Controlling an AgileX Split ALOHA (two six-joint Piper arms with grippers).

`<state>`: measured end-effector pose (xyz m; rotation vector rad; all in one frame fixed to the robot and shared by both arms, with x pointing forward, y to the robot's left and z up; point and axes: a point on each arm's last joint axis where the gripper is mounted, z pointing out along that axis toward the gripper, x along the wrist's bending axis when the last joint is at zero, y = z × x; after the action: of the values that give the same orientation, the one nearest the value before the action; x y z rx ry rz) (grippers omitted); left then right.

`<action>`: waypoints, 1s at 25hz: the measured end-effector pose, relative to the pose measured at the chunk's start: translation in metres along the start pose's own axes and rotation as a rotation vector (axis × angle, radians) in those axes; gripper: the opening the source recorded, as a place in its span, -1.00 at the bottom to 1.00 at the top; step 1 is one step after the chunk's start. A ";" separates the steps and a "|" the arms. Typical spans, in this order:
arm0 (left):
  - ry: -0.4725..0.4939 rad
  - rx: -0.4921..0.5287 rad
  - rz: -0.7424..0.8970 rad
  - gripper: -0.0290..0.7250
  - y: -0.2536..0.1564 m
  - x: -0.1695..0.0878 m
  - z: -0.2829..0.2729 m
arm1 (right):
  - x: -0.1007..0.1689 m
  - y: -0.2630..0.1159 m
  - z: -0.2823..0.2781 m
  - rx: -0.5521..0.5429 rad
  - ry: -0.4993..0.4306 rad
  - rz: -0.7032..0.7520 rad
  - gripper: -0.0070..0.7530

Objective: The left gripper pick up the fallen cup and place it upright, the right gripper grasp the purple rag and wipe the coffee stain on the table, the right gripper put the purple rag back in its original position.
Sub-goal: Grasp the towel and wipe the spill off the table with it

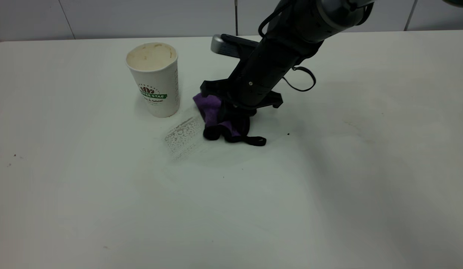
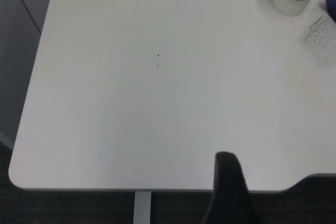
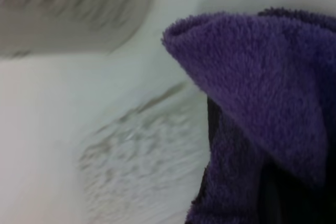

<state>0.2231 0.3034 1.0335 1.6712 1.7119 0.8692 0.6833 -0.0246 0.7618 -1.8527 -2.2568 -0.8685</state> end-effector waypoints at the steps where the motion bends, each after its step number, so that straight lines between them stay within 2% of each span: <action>1: 0.000 0.000 0.000 0.50 0.000 0.000 0.000 | -0.006 0.003 -0.002 -0.007 -0.005 0.015 -0.81; 5: 0.000 0.000 0.000 0.50 0.000 0.000 0.000 | -0.017 0.008 -0.005 -0.017 -0.012 0.044 -0.81; 10: 0.000 0.000 0.000 0.50 0.000 0.000 0.000 | -0.005 0.004 -0.001 -0.023 -0.005 0.027 -0.81; 19: 0.000 0.000 0.000 0.50 0.000 0.000 0.000 | 0.072 -0.038 0.019 0.060 0.063 -0.108 -0.81; 25: 0.000 0.000 0.000 0.50 0.000 0.000 0.000 | 0.093 -0.052 0.023 0.076 0.080 -0.150 -0.81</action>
<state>0.2231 0.3034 1.0335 1.6712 1.7119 0.8692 0.6173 0.0623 0.7624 -1.6048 -2.3685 -0.8485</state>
